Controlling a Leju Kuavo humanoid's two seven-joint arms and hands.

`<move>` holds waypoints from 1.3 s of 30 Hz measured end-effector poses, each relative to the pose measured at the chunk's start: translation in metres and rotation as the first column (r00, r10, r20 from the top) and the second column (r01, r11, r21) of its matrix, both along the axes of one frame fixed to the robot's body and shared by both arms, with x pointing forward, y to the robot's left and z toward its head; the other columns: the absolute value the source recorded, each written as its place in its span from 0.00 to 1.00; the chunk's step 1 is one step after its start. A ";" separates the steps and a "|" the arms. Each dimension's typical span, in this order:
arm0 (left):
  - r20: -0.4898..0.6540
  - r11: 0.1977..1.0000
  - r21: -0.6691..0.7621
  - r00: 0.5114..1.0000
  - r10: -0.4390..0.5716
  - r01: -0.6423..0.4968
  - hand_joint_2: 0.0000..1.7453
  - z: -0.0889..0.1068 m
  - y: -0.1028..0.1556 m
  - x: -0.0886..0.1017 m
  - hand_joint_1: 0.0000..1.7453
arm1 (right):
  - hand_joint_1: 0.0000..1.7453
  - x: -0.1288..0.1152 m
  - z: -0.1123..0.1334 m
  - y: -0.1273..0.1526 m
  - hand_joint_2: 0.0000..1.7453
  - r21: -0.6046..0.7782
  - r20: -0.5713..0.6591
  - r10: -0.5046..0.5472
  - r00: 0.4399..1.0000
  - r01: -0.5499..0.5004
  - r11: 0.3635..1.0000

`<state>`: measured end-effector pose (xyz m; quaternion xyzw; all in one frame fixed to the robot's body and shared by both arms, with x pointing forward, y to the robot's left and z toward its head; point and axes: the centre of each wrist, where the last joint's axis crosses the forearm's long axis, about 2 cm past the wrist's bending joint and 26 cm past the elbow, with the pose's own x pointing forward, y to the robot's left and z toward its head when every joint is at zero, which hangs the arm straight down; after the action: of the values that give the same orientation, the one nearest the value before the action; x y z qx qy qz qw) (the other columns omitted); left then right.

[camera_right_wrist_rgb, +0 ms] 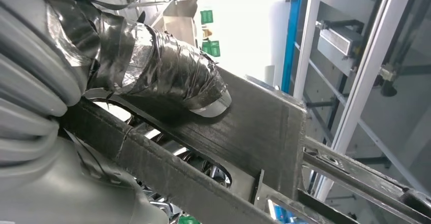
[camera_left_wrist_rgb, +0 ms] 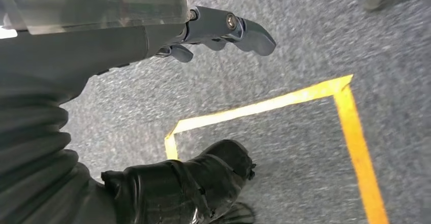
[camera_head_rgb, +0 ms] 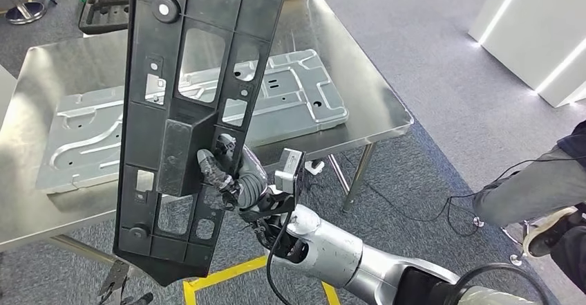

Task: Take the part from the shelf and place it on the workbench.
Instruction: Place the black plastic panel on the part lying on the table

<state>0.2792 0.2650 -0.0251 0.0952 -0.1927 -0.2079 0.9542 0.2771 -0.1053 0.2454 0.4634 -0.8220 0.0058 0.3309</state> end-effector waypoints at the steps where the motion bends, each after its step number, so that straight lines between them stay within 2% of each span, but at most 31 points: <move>1: 0.002 1.000 0.001 1.000 0.002 -0.002 1.00 0.000 0.001 0.001 0.00 | 1.00 0.000 0.000 0.000 1.00 0.000 0.000 0.000 1.000 0.000 1.000; 33: 0.005 1.000 -0.009 1.000 0.008 -0.007 1.00 0.004 0.002 0.007 0.00 | 1.00 0.007 0.005 -0.002 1.00 -0.022 0.012 0.000 1.000 0.000 1.000; 39: 0.011 1.000 -0.016 1.000 0.012 -0.012 1.00 0.005 0.002 0.008 0.00 | 1.00 0.012 0.010 -0.004 1.00 -0.068 0.019 -0.026 0.999 0.027 0.997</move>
<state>0.2869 0.2674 -0.0201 0.0897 -0.1990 -0.2001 0.9551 0.2891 -0.1095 0.2550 0.4409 -0.8303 0.0337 0.3393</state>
